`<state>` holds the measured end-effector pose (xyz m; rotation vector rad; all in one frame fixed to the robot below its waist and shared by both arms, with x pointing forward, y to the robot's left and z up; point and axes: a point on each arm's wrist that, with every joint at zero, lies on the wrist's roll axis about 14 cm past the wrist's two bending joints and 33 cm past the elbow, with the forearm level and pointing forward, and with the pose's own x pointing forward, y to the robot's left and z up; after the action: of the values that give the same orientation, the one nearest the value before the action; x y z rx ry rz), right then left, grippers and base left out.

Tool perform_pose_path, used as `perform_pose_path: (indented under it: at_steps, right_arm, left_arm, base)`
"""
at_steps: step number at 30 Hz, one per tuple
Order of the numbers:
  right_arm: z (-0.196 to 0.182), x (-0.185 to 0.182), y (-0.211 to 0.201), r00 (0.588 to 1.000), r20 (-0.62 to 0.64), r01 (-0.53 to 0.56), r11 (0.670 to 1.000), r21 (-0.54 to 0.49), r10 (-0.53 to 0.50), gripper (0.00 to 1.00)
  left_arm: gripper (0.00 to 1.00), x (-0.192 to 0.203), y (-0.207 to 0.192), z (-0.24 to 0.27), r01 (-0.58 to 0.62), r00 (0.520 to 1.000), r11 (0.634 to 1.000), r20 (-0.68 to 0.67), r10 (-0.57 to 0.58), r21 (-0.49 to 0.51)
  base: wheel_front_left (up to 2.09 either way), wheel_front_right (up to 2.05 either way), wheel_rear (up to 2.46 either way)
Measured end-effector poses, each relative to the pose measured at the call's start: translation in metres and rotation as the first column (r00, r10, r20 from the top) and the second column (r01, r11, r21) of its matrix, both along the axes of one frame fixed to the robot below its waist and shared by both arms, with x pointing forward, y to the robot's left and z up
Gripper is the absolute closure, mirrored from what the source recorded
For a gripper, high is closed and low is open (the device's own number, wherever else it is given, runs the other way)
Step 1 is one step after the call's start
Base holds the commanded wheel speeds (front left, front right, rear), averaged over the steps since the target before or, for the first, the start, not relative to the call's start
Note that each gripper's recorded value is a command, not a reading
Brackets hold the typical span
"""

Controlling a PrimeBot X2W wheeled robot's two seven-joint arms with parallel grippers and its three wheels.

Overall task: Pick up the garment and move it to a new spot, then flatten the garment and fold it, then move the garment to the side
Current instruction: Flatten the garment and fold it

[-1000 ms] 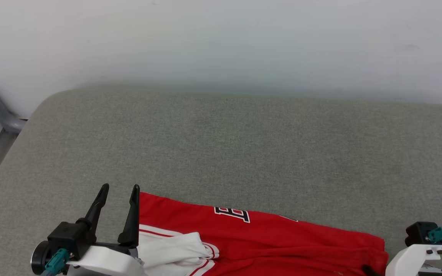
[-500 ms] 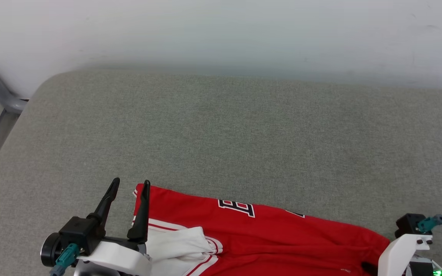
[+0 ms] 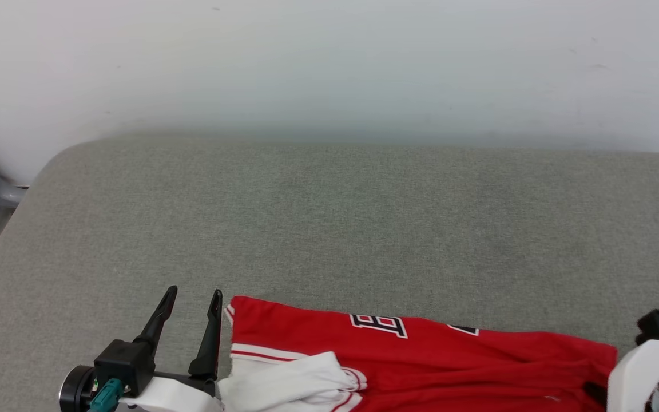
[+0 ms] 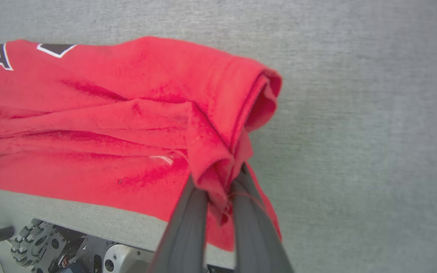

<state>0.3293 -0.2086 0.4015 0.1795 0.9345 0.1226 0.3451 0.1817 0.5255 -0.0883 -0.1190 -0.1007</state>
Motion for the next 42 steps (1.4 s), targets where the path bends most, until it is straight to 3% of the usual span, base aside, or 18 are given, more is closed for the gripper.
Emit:
perform_pose_path:
  at_steps: [6,10,12,15,22,25,28,31,38,42]
  right_arm:
    - [0.008,-0.016,-0.060,0.984,0.002,0.180,0.983,-0.034,-0.180,1.00]
    - [0.012,-0.026,-0.079,0.970,-0.012,0.242,0.969,-0.042,-0.243,1.00]
    - [0.015,-0.028,-0.078,0.966,-0.014,0.259,0.966,-0.017,-0.259,1.00]
    - [0.017,-0.026,-0.056,0.961,-0.040,0.277,0.953,0.120,-0.274,1.00]
    - [0.043,-0.013,0.008,0.985,-0.053,0.171,0.901,0.399,-0.164,1.00]
    - [0.055,-0.008,0.033,0.995,-0.042,0.099,0.862,0.497,-0.090,1.00]
    - [0.060,-0.005,0.064,0.999,-0.037,0.031,0.798,0.602,-0.010,1.00]
    - [0.062,-0.004,0.092,0.997,-0.034,-0.026,0.755,0.655,0.064,1.00]
    - [0.055,-0.007,0.154,0.971,-0.047,-0.136,0.701,0.700,0.236,1.00]
    - [0.055,-0.005,0.193,0.946,-0.031,-0.199,0.653,0.730,0.323,1.00]
  left_arm:
    - [0.00,0.004,-0.009,-0.002,0.024,1.000,1.000,-0.006,-0.024,0.001]
    - [0.00,0.005,-0.013,-0.003,0.037,0.999,0.999,-0.010,-0.037,0.000]
    - [0.00,0.006,-0.016,-0.003,0.043,0.999,0.999,-0.010,-0.043,-0.002]
    - [0.00,0.006,-0.019,-0.004,0.051,0.999,0.999,-0.013,-0.051,-0.004]
    - [0.00,0.002,-0.020,-0.006,0.059,0.998,0.998,-0.016,-0.059,-0.004]
    - [0.00,-0.002,-0.017,-0.008,0.052,0.998,0.999,-0.020,-0.052,0.003]
    - [0.00,-0.005,-0.013,-0.008,0.042,0.999,0.999,-0.021,-0.042,0.005]
    - [0.00,-0.009,-0.009,-0.009,0.029,0.999,1.000,-0.025,-0.029,0.006]
    - [0.00,-0.009,-0.001,-0.013,0.008,0.999,1.000,-0.041,-0.008,0.003]
    - [0.00,-0.004,0.003,-0.016,-0.004,0.999,1.000,-0.054,0.004,0.003]
  base:
    - [0.00,0.00,0.00]
    - [0.00,0.00,0.00]
    - [0.00,0.00,0.00]
    - [0.00,0.00,0.00]
    - [0.00,0.00,0.00]
    - [0.00,0.00,0.00]
    - [0.00,0.00,0.00]
    - [0.00,0.00,0.00]
    - [0.00,0.00,0.00]
    - [0.00,0.00,0.00]
